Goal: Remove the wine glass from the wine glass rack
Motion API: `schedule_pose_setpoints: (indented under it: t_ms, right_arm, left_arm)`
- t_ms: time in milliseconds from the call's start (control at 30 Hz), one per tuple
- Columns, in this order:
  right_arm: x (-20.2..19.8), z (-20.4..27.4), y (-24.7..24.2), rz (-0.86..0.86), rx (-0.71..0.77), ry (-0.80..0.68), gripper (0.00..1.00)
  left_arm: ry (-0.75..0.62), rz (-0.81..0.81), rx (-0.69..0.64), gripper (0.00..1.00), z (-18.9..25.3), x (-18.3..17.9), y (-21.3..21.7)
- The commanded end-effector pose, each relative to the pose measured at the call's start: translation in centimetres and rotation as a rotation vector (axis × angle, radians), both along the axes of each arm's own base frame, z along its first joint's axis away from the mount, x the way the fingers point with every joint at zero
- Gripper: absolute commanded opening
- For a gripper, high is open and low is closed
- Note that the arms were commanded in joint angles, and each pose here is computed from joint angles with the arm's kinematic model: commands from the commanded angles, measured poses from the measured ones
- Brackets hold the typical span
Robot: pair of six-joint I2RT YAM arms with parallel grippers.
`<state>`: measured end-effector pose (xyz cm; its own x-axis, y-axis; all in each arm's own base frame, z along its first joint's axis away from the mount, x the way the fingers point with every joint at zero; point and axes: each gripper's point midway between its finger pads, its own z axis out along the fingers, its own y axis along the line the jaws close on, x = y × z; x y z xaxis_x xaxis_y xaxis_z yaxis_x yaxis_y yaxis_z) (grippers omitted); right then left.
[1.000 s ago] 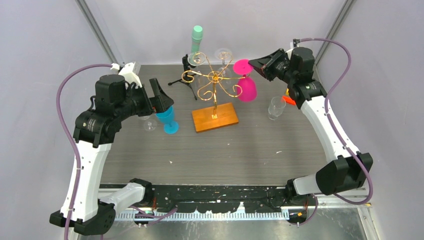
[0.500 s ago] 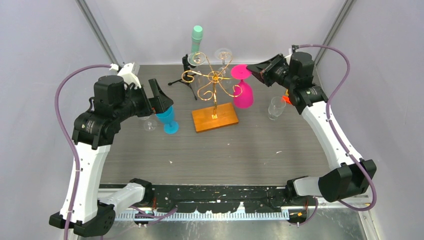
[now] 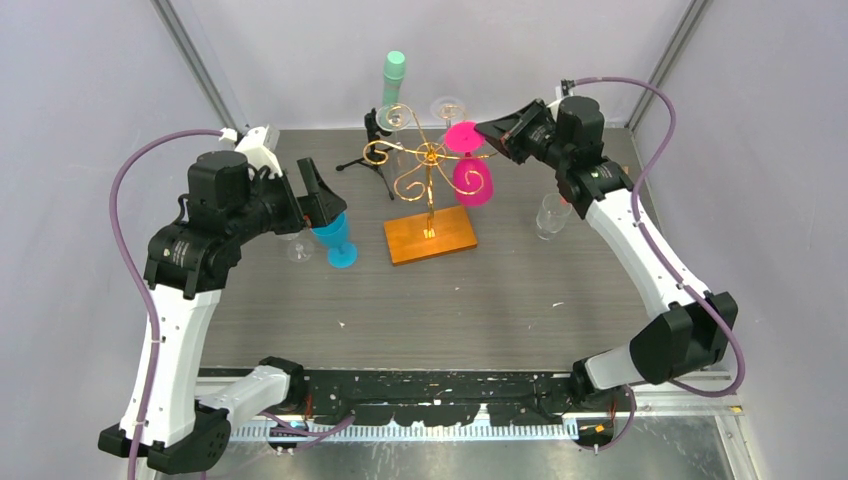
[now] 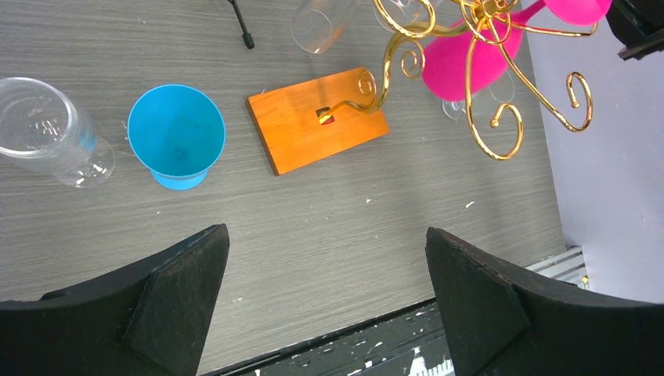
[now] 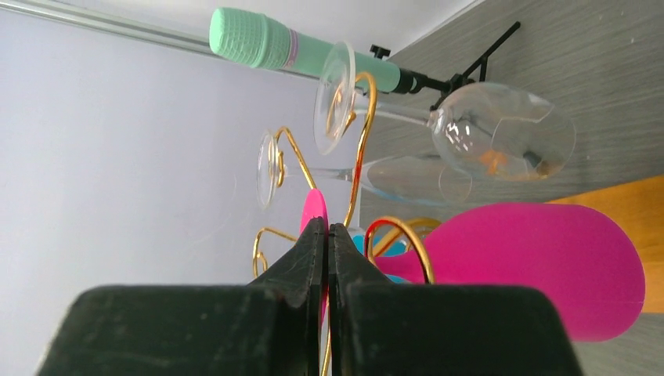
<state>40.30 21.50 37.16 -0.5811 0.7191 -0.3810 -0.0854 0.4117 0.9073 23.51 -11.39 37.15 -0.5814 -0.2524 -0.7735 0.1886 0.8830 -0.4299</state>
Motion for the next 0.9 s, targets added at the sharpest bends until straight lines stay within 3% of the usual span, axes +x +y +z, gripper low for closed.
schedule_pose_setpoints:
  t_ms: [0, 200, 467, 700, 867]
  right_arm:
    - [1.9, 4.6, -0.4, -0.056, 0.006, -0.18, 0.0]
    - [3.7, 4.1, -1.9, -0.161, -0.053, -0.205, 0.0]
    - [3.0, 4.9, -5.2, -0.327, -0.069, -0.228, 0.0]
    - [-0.4, 4.8, -9.1, -0.482, -0.113, -0.171, 0.0]
    - [-4.9, 5.5, -10.8, -0.509, -0.099, -0.156, 0.0]
  left_arm:
    - [-0.053, -0.004, -0.003, 1.0, 1.5, -0.5, 0.3]
    - [-0.061, -0.01, -0.014, 1.0, 2.0, -0.9, 0.2]
    - [-0.068, -0.019, -0.025, 1.0, 2.3, -1.2, 0.0]
    - [-0.071, -0.055, -0.053, 1.0, 2.6, -1.6, -0.6]
    - [-0.089, -0.151, -0.09, 1.0, 3.0, -2.0, -2.2]
